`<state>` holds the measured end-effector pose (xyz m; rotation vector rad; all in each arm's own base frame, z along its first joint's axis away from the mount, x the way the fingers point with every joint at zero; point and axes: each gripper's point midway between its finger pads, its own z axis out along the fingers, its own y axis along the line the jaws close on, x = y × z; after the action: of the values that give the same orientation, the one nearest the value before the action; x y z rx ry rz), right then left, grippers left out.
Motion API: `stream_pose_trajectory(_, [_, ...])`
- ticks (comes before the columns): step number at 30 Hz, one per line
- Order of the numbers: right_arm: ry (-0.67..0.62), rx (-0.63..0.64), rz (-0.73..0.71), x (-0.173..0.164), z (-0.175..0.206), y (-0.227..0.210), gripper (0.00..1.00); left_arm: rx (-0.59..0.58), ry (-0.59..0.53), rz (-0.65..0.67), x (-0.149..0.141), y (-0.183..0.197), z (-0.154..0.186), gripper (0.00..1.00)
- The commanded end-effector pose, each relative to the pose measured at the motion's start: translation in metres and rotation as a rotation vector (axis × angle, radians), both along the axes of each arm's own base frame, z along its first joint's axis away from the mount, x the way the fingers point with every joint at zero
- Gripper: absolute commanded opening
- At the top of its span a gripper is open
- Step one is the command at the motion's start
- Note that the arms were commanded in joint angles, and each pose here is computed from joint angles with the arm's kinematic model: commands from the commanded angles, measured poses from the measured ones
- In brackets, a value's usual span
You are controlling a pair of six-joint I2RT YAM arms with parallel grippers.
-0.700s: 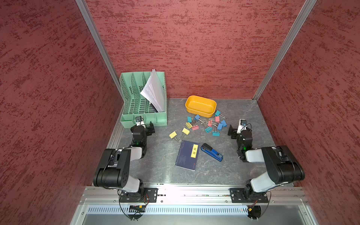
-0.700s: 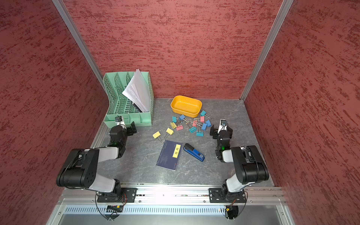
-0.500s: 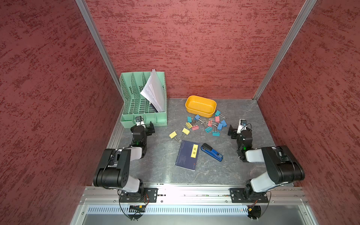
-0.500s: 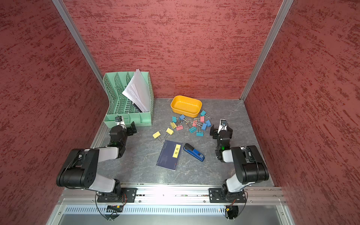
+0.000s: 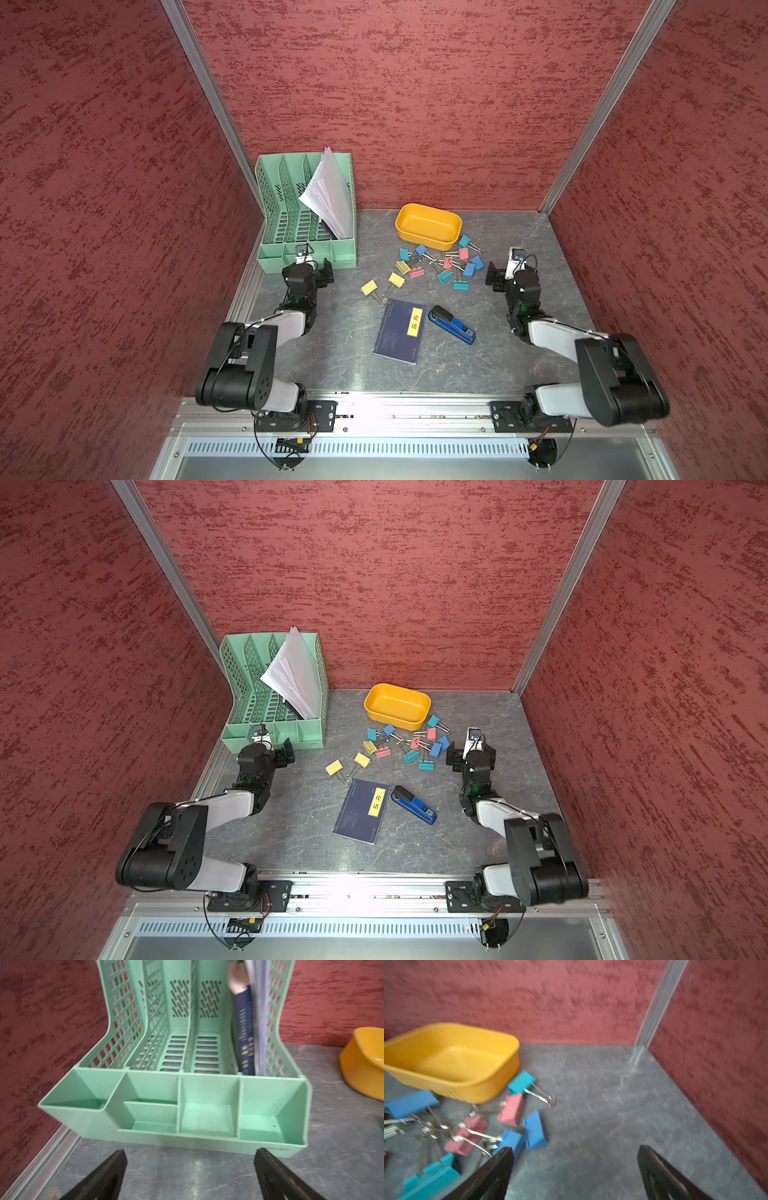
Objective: Put the binder clips in the storage box
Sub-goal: Move the distractor to the center of the board.
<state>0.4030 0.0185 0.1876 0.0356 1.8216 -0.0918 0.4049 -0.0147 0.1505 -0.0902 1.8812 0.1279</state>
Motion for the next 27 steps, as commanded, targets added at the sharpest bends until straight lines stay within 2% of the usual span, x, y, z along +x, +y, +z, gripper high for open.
stream_pose_trajectory(1, [0.148, -0.003, 0.170, -0.013, 0.052, 0.042, 0.99, 0.083, -0.005, -0.156, -0.010, -0.070, 0.052, 1.00])
stream_pose_trajectory(4, [0.297, 0.033, 0.268, -0.043, 0.059, 0.087, 0.98, 0.067, 0.120, -0.371, -0.042, -0.167, 0.059, 1.00])
stream_pose_trajectory(6, [0.374, 0.151, 0.363, -0.071, 0.052, 0.121, 0.98, 0.018, 0.221, -0.488, -0.076, -0.225, 0.050, 1.00])
stream_pose_trajectory(8, [0.462, 0.283, 0.482, -0.104, 0.042, 0.155, 0.95, -0.082, 0.328, -0.585, -0.115, -0.270, 0.036, 0.90])
stream_pose_trajectory(9, [0.511, 0.296, 0.493, -0.121, 0.033, 0.163, 0.94, -0.110, 0.376, -0.589, -0.133, -0.283, 0.026, 0.88])
stream_pose_trajectory(10, [0.552, 0.272, 0.458, -0.134, 0.022, 0.161, 0.94, -0.140, 0.423, -0.573, -0.150, -0.288, 0.015, 0.83])
stream_pose_trajectory(12, [0.631, 0.197, 0.376, -0.151, 0.000, 0.144, 0.95, -0.203, 0.501, -0.594, -0.180, -0.301, -0.009, 0.83])
stream_pose_trajectory(15, [0.755, 0.093, 0.325, -0.167, -0.030, 0.127, 0.96, -0.204, 0.580, -0.528, -0.207, -0.303, -0.043, 0.79])
stream_pose_trajectory(18, [0.793, 0.026, 0.297, -0.172, -0.045, 0.117, 0.98, -0.237, 0.615, -0.492, -0.217, -0.305, -0.061, 0.77])
stream_pose_trajectory(20, [0.794, 0.037, 0.341, -0.173, -0.049, 0.124, 0.98, -0.257, 0.625, -0.490, -0.221, -0.312, -0.068, 0.77])
stream_pose_trajectory(27, [0.895, 0.007, 0.437, -0.173, -0.077, 0.148, 0.98, -0.272, 0.648, -0.442, -0.211, -0.327, -0.097, 0.76])
